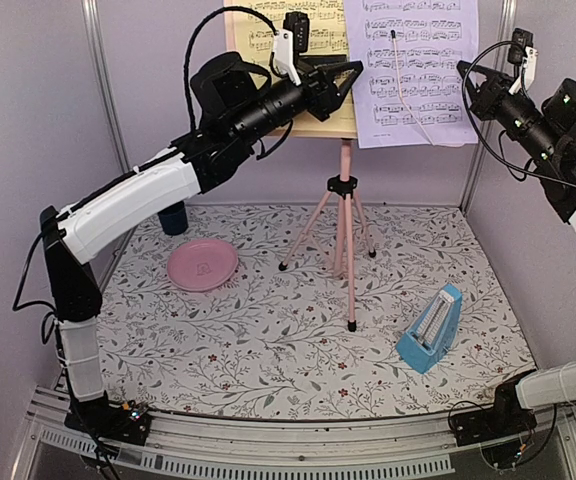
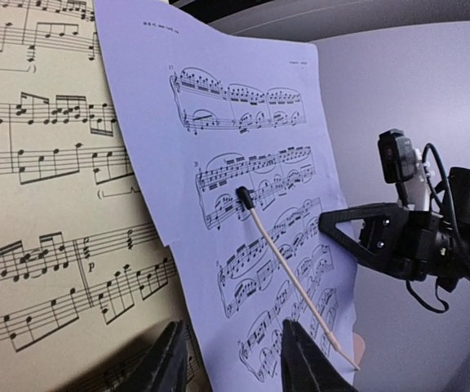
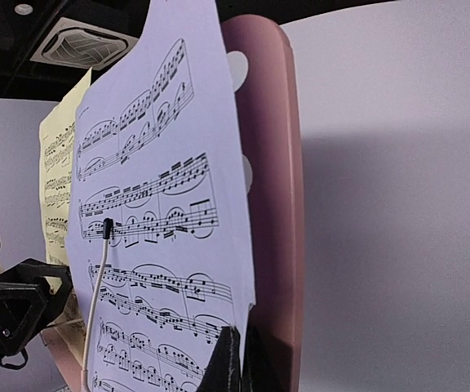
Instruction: Set up the instrument practice props
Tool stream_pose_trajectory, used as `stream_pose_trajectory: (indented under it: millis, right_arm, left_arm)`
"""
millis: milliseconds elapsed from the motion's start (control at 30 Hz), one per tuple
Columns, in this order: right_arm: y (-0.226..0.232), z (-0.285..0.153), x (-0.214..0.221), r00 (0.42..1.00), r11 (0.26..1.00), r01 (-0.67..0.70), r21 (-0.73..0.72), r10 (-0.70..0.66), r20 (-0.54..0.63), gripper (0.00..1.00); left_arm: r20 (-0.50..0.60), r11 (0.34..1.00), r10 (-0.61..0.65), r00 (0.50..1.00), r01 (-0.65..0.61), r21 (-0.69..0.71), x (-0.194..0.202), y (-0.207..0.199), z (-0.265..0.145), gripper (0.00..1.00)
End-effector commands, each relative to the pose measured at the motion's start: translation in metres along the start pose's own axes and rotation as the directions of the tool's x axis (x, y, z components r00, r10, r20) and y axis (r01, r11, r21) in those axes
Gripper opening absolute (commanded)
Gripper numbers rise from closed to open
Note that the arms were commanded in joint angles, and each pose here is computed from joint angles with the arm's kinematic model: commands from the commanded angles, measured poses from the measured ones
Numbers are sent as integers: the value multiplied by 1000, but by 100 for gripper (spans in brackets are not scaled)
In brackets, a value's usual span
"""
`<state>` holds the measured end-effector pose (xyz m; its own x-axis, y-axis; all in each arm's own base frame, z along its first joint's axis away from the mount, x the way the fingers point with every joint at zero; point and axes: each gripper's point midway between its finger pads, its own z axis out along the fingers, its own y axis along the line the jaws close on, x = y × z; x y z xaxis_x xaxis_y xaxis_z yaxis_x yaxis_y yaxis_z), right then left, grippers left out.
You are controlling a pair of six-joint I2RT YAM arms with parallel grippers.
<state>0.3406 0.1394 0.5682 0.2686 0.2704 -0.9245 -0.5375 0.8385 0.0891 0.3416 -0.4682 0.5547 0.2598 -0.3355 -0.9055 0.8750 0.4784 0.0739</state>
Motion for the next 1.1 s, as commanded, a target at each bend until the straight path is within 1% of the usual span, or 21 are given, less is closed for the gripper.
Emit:
stream_pose_trajectory:
  millis: [0, 100, 233, 300, 367, 500, 633, 733, 800, 867, 1067]
  right_arm:
    - [-3, -3, -6, 1000, 1000, 1, 17, -2, 28, 0]
    - [-4, -3, -3, 1000, 1000, 2, 21, -2, 24, 0]
    - [-5, -2, -1, 1000, 1000, 1, 21, -2, 21, 0]
    - [-5, -1, 0, 1000, 1000, 2, 22, -2, 18, 0]
    - [-5, 0, 1, 1000, 1000, 0, 20, 0, 16, 0]
    - [-7, 2, 3, 1000, 1000, 0, 25, 0, 13, 0]
    - [-9, 2, 4, 1000, 999, 4, 36, -5, 12, 0]
    - [-11, 2, 5, 1000, 999, 7, 47, -7, 11, 0]
    - [-12, 2, 7, 1000, 999, 6, 50, -7, 11, 0]
    - [-13, 1, 9, 1000, 999, 6, 53, -6, 9, 0]
    - [-13, 0, 8, 1000, 998, 9, 61, -10, 12, 0]
  left_arm:
    - [-42, 998, 19, 999, -21, -66, -3, -2, -7, 44]
    - [-46, 995, 32, 998, -36, -89, -8, 5, -6, 47]
    - [-26, 994, 44, 999, -47, -94, -20, 12, -5, 50]
    - [-38, 994, 52, 998, -56, -94, -8, 16, 1, 50]
    - [-30, 994, 59, 998, -62, -91, -11, 19, 4, 51]
    - [-6, 998, 56, 998, -56, -32, -18, 15, 8, 53]
    - [-15, 998, 50, 999, -50, 30, -14, 5, 7, 53]
    - [-10, 998, 45, 999, -45, 42, -17, 0, 1, 55]
    - [-10, 999, 45, 999, -44, 23, -19, 2, -2, 56]
    - [24, 998, 56, 998, -56, -7, -42, 4, -11, 56]
    - [38, 989, 68, 997, -62, -135, -64, 19, -28, 55]
